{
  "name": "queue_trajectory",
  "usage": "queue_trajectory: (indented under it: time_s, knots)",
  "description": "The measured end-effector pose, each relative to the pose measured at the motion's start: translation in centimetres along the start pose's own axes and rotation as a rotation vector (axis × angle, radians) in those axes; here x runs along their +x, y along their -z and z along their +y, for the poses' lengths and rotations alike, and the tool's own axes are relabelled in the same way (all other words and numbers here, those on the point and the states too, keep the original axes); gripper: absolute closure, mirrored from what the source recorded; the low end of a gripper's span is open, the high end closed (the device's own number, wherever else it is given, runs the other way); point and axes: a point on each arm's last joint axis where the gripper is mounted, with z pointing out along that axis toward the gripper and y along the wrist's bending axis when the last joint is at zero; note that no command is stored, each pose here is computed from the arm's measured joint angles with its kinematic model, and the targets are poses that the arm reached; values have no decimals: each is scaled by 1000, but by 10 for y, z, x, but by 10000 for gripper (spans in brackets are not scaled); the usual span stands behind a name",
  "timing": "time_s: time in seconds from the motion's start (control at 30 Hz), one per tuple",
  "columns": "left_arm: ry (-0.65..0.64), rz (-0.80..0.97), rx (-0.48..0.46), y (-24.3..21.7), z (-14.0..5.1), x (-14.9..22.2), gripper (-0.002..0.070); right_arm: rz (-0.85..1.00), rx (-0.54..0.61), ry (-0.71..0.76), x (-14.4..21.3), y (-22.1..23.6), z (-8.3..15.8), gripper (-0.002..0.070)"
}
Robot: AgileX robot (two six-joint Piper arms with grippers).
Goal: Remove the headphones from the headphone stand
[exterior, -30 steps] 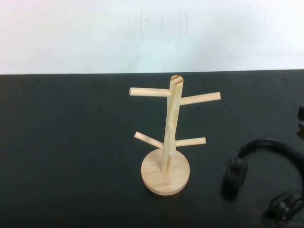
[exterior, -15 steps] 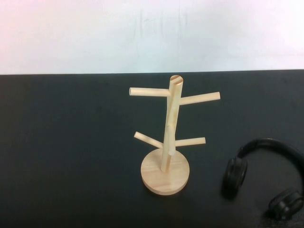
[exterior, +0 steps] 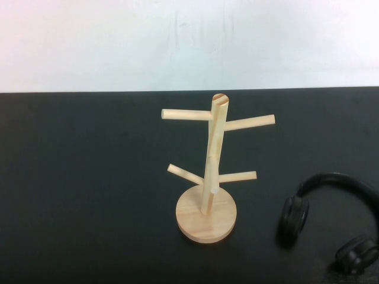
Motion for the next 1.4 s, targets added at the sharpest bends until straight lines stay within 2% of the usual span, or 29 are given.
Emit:
queue_trajectory:
  time_s: [0.63, 0.8, 0.97, 1.13, 1.23, 1.33, 1.4]
  knots:
    - [0, 0, 0, 0, 0, 0, 673, -3, 5, -2, 0, 1, 0, 685]
    - [0, 0, 0, 0, 0, 0, 673, -9, 126, 0, -1, 1, -11, 685]
    - [0, 0, 0, 0, 0, 0, 673, -20, 307, -6, -2, 5, -27, 685]
    - [0, 0, 0, 0, 0, 0, 673, -25, 380, 21, -3, 7, -34, 685]
    - [0, 0, 0, 0, 0, 0, 673, -45, 367, 110, -5, 3, -33, 685]
    - [0, 0, 0, 0, 0, 0, 673, -50, 265, 245, -6, -3, -24, 685]
    - [0, 0, 0, 0, 0, 0, 673, 14, 191, 328, 0, -5, -19, 685]
